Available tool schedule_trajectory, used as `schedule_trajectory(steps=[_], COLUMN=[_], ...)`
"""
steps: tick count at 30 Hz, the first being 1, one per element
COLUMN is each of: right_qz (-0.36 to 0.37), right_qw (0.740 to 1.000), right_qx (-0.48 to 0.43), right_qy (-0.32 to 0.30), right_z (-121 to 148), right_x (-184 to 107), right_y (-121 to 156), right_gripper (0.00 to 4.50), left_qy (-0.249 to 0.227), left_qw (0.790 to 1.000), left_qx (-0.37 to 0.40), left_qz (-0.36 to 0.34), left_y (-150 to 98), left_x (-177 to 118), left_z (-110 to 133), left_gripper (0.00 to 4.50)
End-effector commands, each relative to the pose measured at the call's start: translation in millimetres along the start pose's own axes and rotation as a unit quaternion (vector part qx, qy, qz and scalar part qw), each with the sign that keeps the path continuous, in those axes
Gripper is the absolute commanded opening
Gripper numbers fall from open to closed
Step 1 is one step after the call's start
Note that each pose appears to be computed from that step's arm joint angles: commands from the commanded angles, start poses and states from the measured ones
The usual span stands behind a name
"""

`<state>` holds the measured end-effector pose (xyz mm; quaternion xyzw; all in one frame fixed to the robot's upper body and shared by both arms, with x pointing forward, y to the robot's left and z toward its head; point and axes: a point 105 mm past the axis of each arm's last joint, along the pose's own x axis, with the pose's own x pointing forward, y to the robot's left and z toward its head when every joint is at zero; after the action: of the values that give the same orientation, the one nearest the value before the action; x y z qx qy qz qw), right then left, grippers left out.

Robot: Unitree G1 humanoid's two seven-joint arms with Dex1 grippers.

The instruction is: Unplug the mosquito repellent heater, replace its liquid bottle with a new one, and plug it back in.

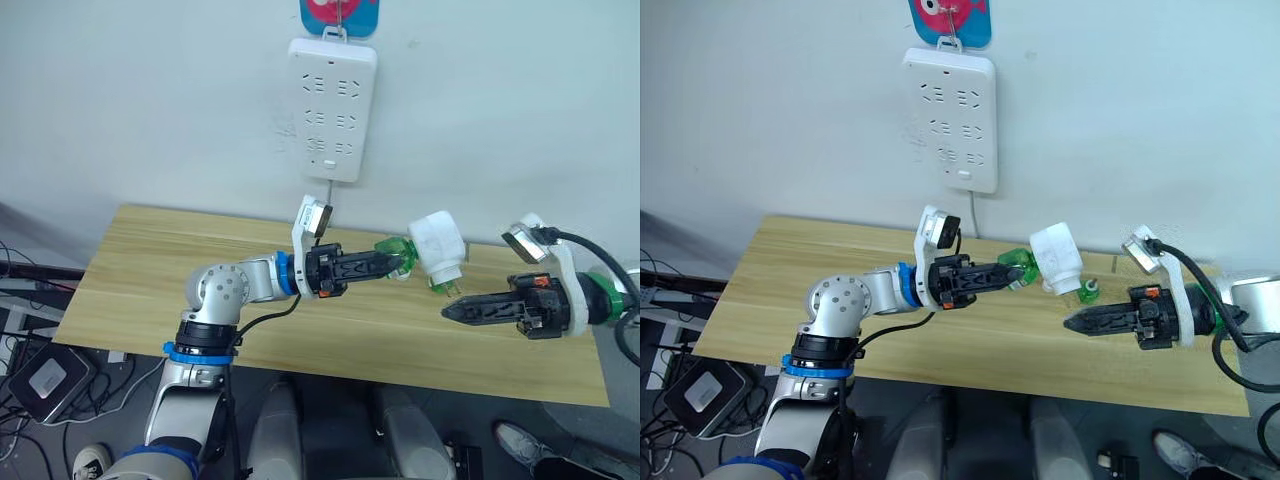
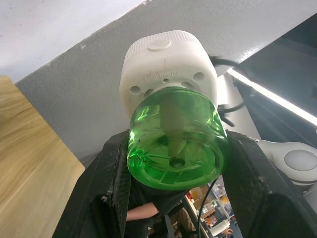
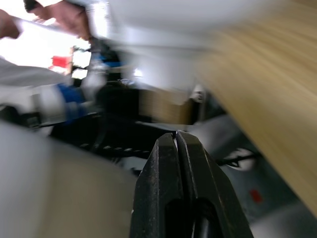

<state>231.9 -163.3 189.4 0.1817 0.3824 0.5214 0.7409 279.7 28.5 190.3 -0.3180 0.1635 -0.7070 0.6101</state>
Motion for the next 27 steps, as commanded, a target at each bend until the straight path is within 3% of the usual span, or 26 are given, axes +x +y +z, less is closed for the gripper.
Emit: schedule_trajectory(steps=[1, 5, 9, 13, 19, 22, 27], right_qz=[-0.022, -0.011, 0.029, 0.111, 0.170, 0.154, 0.059], right_qw=[0.999, 0.999, 0.998, 0.992, 0.981, 0.980, 0.985], right_qx=[-0.028, -0.044, -0.051, -0.058, -0.079, -0.084, -0.085], right_qy=[-0.021, -0.024, -0.022, -0.018, -0.052, -0.092, -0.135], right_z=[13.5, 18.2, 22.4, 34.4, 63.0, 83.2, 107.2], right_x=[-13.6, -0.4, 7.4, 0.3, 9.3, 20.1, 34.5], right_y=[-6.6, -12.2, 1.2, 38.8, 72.3, 70.4, 50.9], right_gripper=[0.09, 0.09, 0.09, 0.09, 0.09, 0.09, 0.09], left_qy=[0.009, 0.011, 0.012, 0.014, 0.018, 0.021, 0.031], left_qw=[0.999, 0.999, 0.999, 0.999, 0.999, 0.999, 0.999], left_qx=[0.011, 0.009, 0.009, 0.009, 0.008, 0.008, 0.009], left_qz=[-0.029, -0.034, -0.033, -0.028, -0.031, -0.034, -0.040], left_y=[-12.4, -14.4, -14.7, -13.2, -13.1, -13.6, -15.8], left_x=[4.3, 5.1, 5.6, 4.1, 7.1, 9.0, 9.5], left_z=[1.5, 1.0, 0.6, -1.7, -4.9, -4.6, -7.6], left_gripper=[2.24, 2.24, 2.24, 2.24, 2.24, 2.24, 2.24])
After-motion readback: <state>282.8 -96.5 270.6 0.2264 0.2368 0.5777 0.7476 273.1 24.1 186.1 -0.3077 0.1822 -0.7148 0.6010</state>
